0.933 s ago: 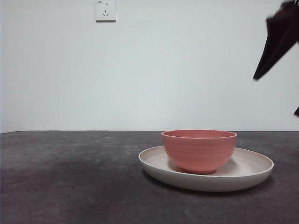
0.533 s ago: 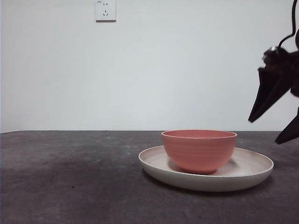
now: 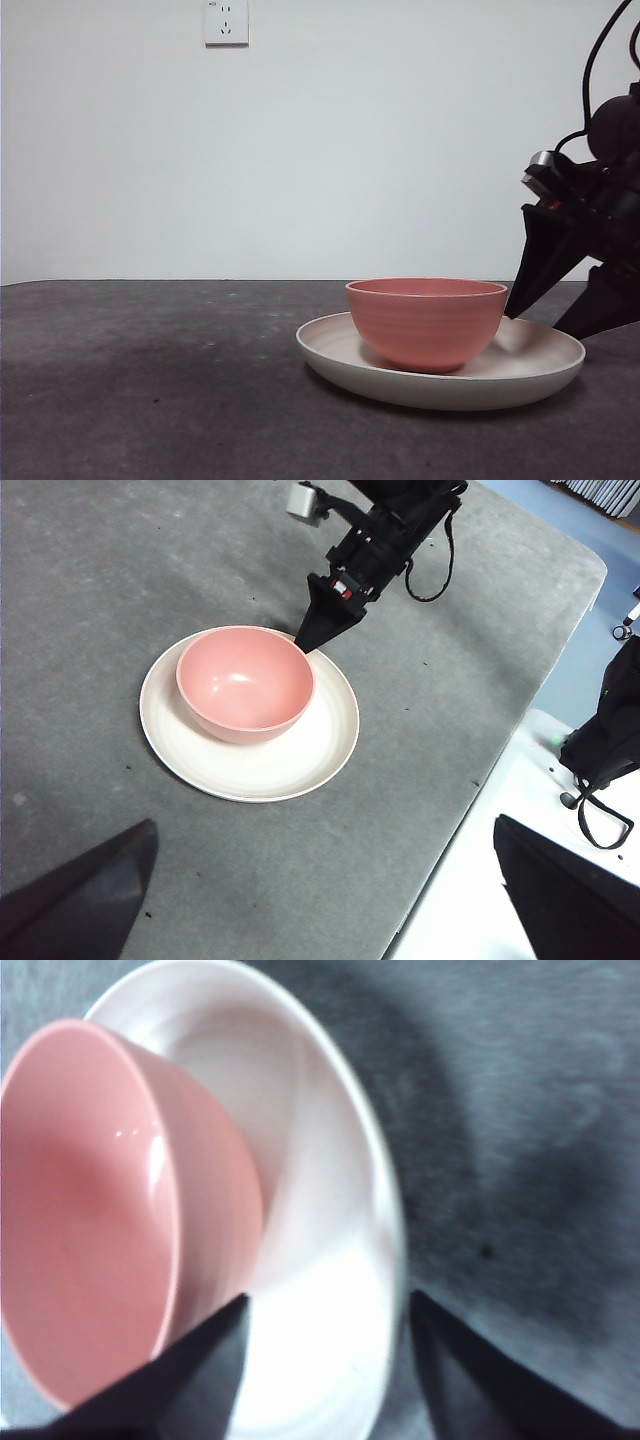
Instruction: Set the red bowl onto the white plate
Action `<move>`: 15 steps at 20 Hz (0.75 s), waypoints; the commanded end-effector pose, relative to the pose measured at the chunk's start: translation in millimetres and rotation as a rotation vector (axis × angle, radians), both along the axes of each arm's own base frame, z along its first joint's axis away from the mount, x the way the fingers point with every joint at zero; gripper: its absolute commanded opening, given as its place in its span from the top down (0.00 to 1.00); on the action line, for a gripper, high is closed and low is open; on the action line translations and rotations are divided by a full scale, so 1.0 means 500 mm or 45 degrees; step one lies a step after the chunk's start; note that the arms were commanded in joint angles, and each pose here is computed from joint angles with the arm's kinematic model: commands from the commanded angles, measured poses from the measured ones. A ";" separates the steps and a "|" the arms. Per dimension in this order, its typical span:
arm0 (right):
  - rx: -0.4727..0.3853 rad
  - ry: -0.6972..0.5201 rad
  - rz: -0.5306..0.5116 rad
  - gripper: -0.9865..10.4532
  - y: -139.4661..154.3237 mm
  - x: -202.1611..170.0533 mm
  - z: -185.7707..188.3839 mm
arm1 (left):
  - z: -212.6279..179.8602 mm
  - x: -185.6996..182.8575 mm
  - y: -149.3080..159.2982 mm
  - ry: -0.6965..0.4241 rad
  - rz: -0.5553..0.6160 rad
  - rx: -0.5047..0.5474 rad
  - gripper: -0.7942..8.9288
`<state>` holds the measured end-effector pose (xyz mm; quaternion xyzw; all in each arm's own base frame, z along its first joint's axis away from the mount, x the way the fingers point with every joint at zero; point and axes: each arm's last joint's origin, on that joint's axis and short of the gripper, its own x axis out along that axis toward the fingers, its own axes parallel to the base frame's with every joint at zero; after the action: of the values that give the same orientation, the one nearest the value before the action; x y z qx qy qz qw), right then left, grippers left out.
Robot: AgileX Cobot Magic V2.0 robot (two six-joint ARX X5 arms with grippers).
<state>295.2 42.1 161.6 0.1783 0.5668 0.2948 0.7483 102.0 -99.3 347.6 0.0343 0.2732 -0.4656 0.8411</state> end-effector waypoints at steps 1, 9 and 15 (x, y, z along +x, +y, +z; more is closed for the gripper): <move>0.003 0.035 -0.022 0.73 0.008 0.013 -0.013 | 0.009 0.000 -0.002 -0.010 -0.008 -0.022 0.34; -0.075 0.069 -0.073 0.83 0.024 0.016 -0.024 | 0.009 0.000 -0.002 -0.011 -0.008 -0.022 0.34; -0.123 0.086 -0.122 0.91 0.023 0.017 -0.026 | 0.009 0.000 -0.002 -0.011 -0.008 -0.022 0.34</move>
<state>299.1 51.2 150.0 0.1786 0.5950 0.2291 0.7494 102.0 -99.3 347.6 0.0342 0.2730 -0.4658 0.8410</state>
